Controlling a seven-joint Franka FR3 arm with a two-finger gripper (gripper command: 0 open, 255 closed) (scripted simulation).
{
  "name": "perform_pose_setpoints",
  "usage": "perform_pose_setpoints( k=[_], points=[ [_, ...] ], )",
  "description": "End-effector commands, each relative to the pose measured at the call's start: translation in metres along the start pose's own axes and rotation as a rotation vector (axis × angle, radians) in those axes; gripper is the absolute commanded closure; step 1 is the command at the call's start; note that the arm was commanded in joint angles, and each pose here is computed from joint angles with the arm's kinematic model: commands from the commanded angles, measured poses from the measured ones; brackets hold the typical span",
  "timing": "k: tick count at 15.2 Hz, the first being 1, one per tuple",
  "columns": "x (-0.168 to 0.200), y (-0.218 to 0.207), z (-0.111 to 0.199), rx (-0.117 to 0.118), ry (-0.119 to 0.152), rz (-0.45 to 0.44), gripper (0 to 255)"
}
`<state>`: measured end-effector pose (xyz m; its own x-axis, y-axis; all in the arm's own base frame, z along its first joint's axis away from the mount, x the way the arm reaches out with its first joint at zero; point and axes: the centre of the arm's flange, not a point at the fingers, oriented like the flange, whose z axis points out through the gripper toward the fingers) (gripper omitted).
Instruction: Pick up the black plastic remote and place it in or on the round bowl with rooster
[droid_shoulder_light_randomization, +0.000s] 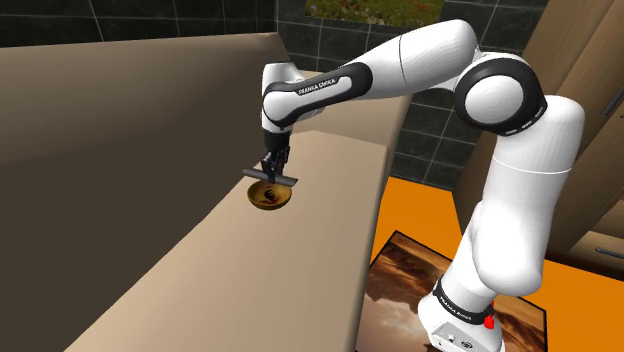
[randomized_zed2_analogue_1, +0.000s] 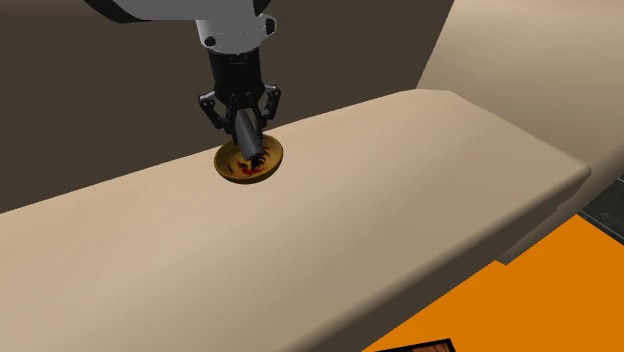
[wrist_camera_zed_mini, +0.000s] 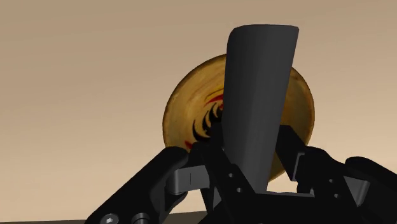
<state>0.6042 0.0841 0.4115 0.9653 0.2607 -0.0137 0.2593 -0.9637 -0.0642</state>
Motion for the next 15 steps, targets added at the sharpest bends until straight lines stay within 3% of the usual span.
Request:
perform_pose_setpoints(
  k=[1,5,12,13,15],
  points=[
    [0.0,0.0,0.011,0.0,0.001,0.0,255],
    [0.0,0.002,0.029,0.0,0.001,0.0,255],
    [0.0,0.002,0.029,0.0,0.001,0.0,255],
    [0.0,0.002,0.029,0.0,0.001,0.0,0],
    [0.0,0.002,0.029,0.0,0.001,0.0,0]
  ],
)
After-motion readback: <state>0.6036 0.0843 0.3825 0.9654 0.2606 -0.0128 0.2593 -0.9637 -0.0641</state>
